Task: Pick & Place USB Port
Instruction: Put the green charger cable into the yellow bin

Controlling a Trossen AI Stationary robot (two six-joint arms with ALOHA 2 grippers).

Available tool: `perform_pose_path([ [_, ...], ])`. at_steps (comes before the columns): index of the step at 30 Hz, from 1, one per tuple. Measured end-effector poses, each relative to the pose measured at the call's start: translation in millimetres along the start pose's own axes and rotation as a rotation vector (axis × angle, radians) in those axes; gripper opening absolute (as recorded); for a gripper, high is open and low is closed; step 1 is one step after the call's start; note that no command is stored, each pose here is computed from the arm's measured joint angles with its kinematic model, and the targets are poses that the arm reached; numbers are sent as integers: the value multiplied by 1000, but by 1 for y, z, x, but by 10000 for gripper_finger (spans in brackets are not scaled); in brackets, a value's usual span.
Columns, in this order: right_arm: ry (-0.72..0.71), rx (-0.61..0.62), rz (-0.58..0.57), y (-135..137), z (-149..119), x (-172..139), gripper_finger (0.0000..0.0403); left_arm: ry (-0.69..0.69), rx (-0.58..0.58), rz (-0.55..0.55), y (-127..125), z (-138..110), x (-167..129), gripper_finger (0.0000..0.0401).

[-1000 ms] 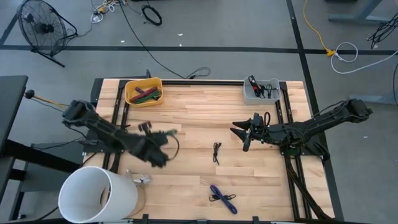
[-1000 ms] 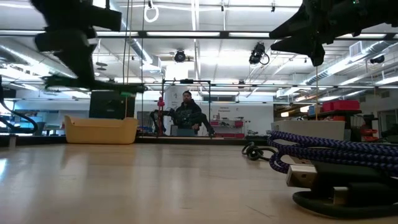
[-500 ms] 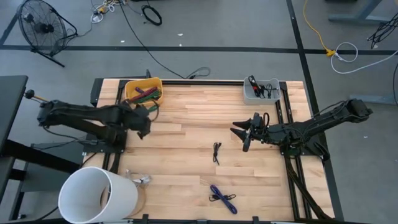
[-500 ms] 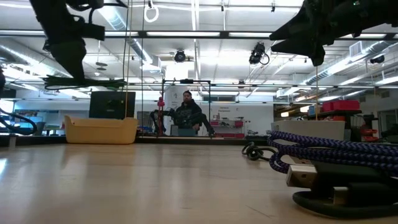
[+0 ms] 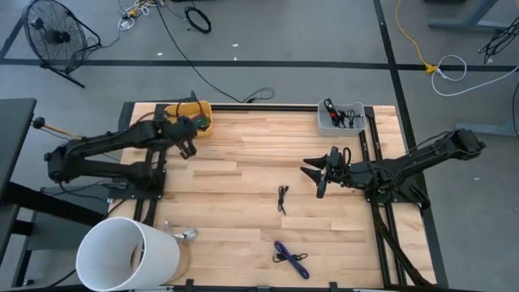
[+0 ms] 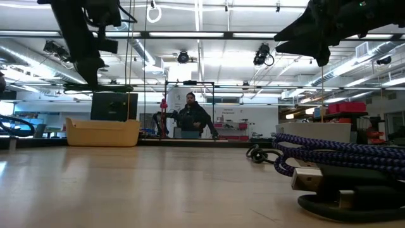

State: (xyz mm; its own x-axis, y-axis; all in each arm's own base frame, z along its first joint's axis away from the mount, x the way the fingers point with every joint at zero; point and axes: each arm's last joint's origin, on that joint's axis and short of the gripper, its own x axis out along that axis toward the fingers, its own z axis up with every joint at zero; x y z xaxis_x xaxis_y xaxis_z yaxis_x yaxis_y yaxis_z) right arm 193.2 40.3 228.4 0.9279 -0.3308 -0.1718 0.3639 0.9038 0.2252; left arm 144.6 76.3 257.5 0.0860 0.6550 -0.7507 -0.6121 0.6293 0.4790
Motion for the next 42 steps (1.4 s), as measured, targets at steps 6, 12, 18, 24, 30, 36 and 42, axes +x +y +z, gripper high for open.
perform_pose_path([
  [6,3,-29,10,0,0,0,160,-19,-17,-1,19,9,15,13],
  [12,4,-29,10,0,0,0,160,72,-3,19,33,8,34,13],
  [18,4,-32,10,0,0,0,160,107,11,37,38,17,58,13],
  [24,3,-43,10,0,0,0,160,143,43,52,40,22,76,13],
  [30,4,-51,10,0,0,0,160,152,40,33,42,22,81,13],
  [36,4,-60,10,0,0,0,160,140,20,34,44,23,83,13],
  [42,4,-59,10,0,0,0,160,182,4,71,43,22,90,24],
])
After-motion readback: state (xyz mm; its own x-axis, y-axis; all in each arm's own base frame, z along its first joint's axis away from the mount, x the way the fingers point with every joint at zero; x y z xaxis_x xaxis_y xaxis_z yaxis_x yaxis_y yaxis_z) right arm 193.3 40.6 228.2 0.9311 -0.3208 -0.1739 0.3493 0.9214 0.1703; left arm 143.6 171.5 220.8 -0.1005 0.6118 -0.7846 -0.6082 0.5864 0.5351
